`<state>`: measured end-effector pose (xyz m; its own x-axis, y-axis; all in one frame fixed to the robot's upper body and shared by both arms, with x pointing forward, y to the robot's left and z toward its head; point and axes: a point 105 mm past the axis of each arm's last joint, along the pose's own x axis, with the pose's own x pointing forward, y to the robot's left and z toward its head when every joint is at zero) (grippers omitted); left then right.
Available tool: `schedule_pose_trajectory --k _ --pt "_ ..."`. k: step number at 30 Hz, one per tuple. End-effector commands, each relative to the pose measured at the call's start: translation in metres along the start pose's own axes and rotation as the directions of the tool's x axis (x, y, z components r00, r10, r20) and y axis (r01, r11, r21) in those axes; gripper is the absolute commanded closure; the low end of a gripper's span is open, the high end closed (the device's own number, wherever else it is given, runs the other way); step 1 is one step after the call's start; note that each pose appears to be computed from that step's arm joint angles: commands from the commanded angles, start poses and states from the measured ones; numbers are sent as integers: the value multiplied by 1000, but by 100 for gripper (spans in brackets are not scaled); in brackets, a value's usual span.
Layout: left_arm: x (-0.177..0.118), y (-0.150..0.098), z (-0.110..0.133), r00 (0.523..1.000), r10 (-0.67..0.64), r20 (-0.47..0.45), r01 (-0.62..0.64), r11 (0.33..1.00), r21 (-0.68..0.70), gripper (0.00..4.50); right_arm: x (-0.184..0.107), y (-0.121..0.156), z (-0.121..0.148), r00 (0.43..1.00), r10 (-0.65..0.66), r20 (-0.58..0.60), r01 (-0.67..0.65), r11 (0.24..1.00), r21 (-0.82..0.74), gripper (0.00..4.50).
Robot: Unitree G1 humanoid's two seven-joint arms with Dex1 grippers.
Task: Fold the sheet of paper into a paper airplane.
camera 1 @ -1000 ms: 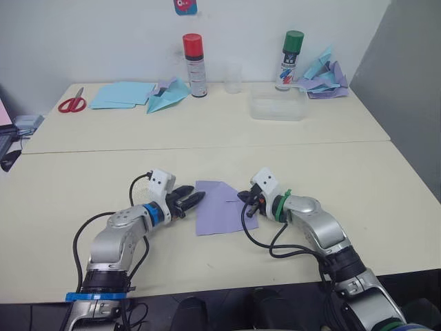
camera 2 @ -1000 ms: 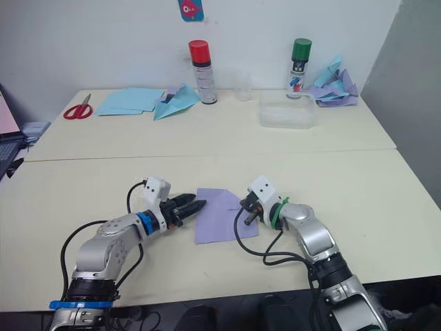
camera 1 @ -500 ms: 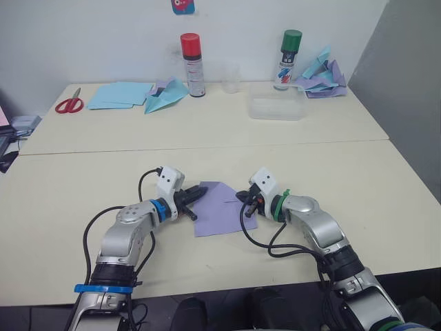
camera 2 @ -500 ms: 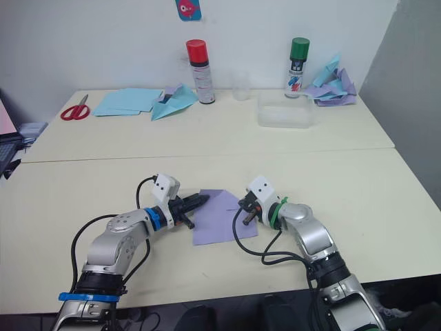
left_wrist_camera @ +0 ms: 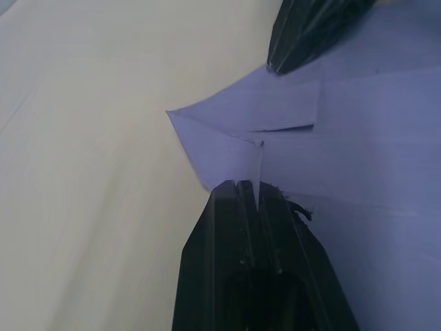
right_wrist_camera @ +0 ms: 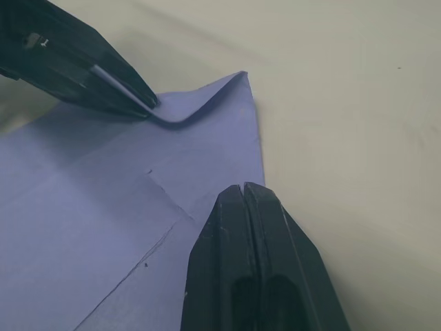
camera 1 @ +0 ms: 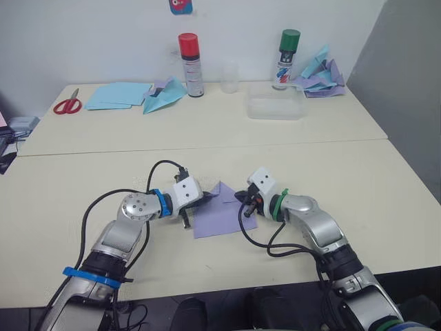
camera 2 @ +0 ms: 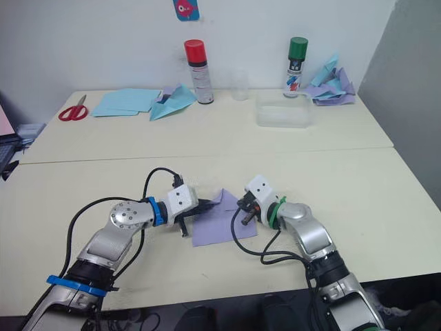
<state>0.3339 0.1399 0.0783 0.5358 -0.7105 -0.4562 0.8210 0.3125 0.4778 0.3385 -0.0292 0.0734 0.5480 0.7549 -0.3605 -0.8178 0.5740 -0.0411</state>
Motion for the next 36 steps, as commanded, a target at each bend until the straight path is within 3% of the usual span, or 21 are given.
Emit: schedule_pose_trajectory --k 1,4,9,16,21,28,31,36 --pt "2 -8 -13 995 -65 -81 68 997 29 448 5 1 23 996 17 92 -18 1000 14 450" --pt "4 -7 -15 994 -68 -89 71 997 27 448 7 -6 48 976 -17 217 1 997 74 450" --pt "6 5 -12 998 -4 -68 1 999 -41 448 17 -2 58 968 17 250 -28 999 42 450" --pt "6 6 -9 998 2 -59 -5 998 -59 448 35 5 50 982 61 179 -59 998 -15 450" --pt "5 7 -5 999 19 -49 -21 999 -44 448 45 -6 35 997 5 81 0 998 -59 450" --pt "3 7 2 999 39 -20 -39 999 8 448 50 -5 28 999 0 47 3 998 -67 450" --pt "0 1 4 1000 -1 -16 2 999 35 379 51 -5 26 999 -1 42 3 998 -67 450" --pt "-17 -10 15 999 -49 18 48 998 49 227 51 -5 23 999 4 36 -2 998 -67 450"
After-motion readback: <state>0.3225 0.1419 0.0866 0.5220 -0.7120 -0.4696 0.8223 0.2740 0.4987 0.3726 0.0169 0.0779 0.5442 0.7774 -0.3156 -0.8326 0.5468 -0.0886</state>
